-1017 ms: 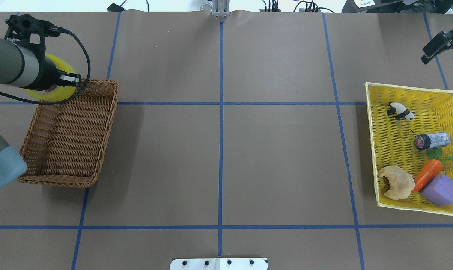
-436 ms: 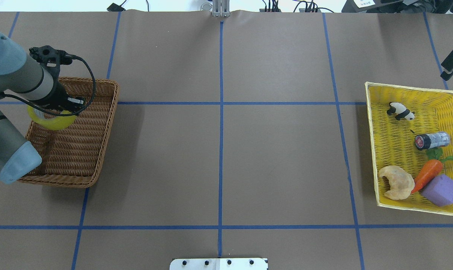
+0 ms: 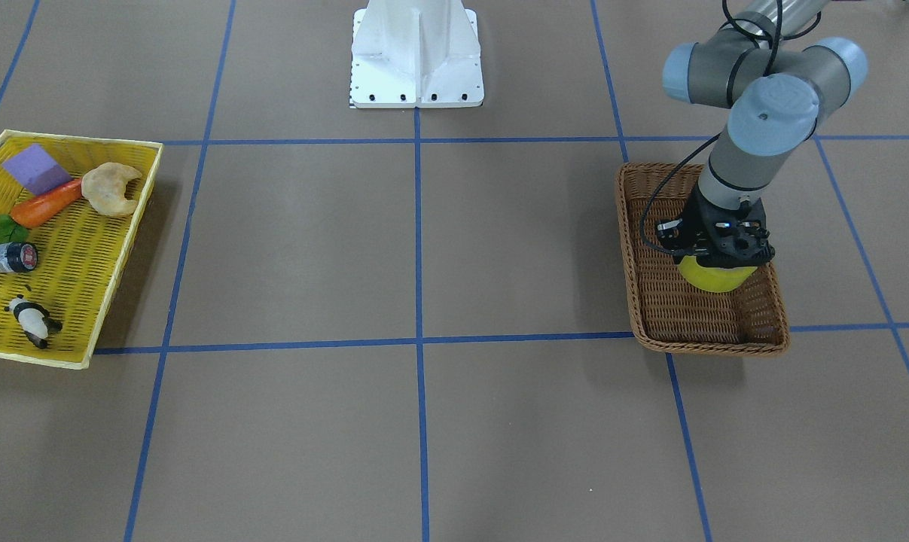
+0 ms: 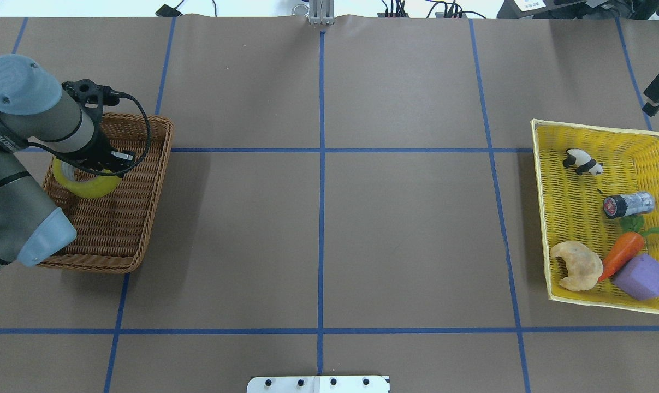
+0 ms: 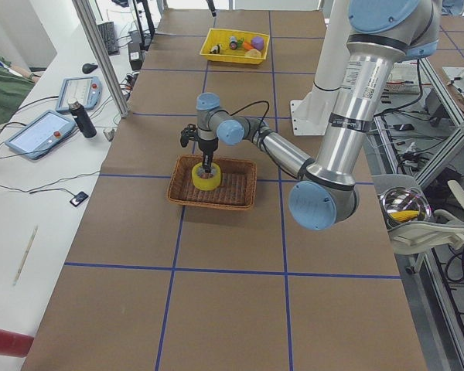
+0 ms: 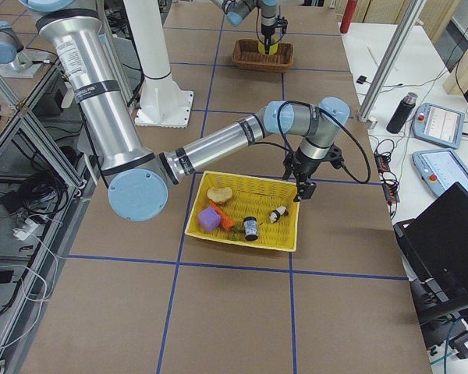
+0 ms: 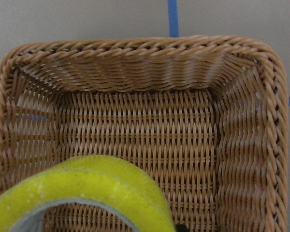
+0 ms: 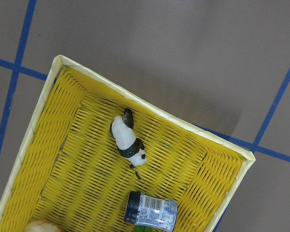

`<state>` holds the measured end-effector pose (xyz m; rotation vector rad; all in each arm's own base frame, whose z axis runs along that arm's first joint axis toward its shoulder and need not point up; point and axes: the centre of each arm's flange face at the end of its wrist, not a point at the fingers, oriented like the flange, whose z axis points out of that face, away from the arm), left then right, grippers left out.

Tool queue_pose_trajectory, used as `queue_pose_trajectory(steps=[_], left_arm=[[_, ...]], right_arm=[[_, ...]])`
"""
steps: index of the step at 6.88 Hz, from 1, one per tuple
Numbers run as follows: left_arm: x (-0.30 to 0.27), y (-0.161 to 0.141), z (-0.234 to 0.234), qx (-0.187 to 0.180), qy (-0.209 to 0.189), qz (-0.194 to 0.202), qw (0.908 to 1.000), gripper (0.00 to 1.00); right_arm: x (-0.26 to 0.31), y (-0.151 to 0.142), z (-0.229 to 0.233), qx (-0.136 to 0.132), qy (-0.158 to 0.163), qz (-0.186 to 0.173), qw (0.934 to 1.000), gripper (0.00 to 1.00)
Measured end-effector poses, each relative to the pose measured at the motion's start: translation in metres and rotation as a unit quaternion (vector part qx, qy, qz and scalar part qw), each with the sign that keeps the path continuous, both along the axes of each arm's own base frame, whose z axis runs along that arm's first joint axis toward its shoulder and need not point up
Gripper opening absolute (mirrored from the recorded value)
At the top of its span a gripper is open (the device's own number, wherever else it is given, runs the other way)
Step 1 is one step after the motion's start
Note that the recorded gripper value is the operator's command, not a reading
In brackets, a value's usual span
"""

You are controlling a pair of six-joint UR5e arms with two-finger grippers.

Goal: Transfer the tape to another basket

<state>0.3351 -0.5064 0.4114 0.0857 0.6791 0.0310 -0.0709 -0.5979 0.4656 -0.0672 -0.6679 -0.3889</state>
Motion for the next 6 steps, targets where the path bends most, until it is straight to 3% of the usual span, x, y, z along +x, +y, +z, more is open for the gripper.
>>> queue_pose_trajectory(steps=[1, 2, 6], left_arm=[[0.006, 0.001, 0.002, -0.003, -0.001, 0.003, 1.0, 0.59], [0.011, 0.003, 0.004, -0.005, -0.002, 0.007, 1.0, 0.98], [0.001, 0.005, -0.015, 0.028, 0.015, 0.004, 0.9995, 0.98]], right_arm=[[0.0, 0.0, 0.0, 0.0, 0.0, 0.0, 1.0, 1.0], [0.0, 0.0, 0.001, 0.001, -0.001, 0.0, 1.0, 1.0], [0.002, 0.006, -0.001, -0.006, -0.022, 0.009, 0.9997, 1.0]])
